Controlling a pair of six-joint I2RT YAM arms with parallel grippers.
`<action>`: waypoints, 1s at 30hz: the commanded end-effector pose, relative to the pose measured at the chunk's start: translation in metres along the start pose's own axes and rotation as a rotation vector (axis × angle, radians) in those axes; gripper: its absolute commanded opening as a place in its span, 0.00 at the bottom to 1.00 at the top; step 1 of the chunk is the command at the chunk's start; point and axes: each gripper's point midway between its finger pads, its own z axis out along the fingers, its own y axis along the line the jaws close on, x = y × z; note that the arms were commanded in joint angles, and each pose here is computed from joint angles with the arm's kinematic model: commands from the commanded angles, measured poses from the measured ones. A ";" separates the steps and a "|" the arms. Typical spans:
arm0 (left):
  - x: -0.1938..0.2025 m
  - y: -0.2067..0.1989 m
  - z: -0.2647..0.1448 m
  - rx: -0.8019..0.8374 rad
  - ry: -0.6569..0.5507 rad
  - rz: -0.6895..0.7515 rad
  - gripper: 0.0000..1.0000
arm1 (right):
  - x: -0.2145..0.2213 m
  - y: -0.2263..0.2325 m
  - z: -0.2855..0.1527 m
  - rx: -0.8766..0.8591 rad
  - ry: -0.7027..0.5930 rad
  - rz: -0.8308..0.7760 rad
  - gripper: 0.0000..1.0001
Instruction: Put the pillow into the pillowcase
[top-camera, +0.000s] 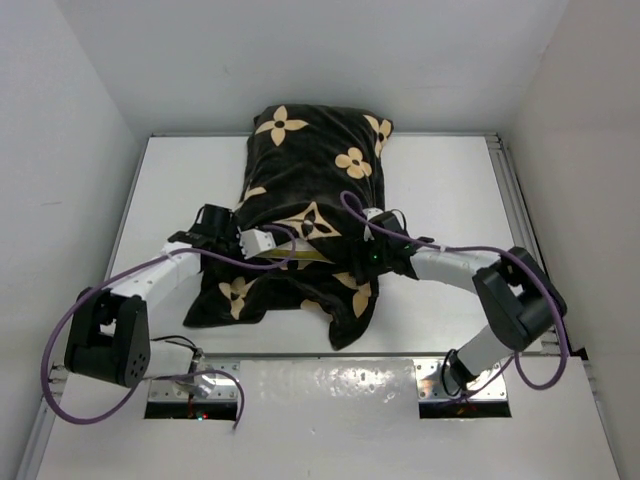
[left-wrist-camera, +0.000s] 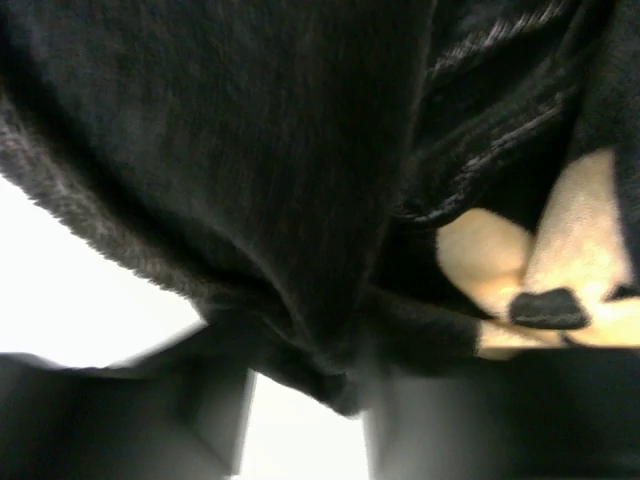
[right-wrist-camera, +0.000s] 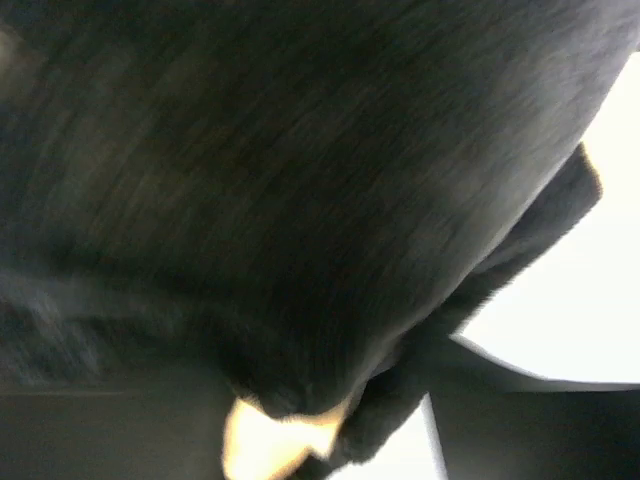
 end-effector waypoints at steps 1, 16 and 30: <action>-0.003 0.018 -0.002 -0.035 0.005 -0.026 0.14 | -0.041 -0.005 0.010 -0.051 -0.128 0.198 0.24; 0.029 -0.077 -0.066 0.452 -0.035 0.394 0.97 | -0.024 -0.031 -0.059 -0.174 -0.092 0.053 0.99; -0.083 0.109 -0.111 -0.007 -0.430 -0.352 1.00 | -0.228 -0.092 -0.067 -0.367 -0.348 0.368 0.52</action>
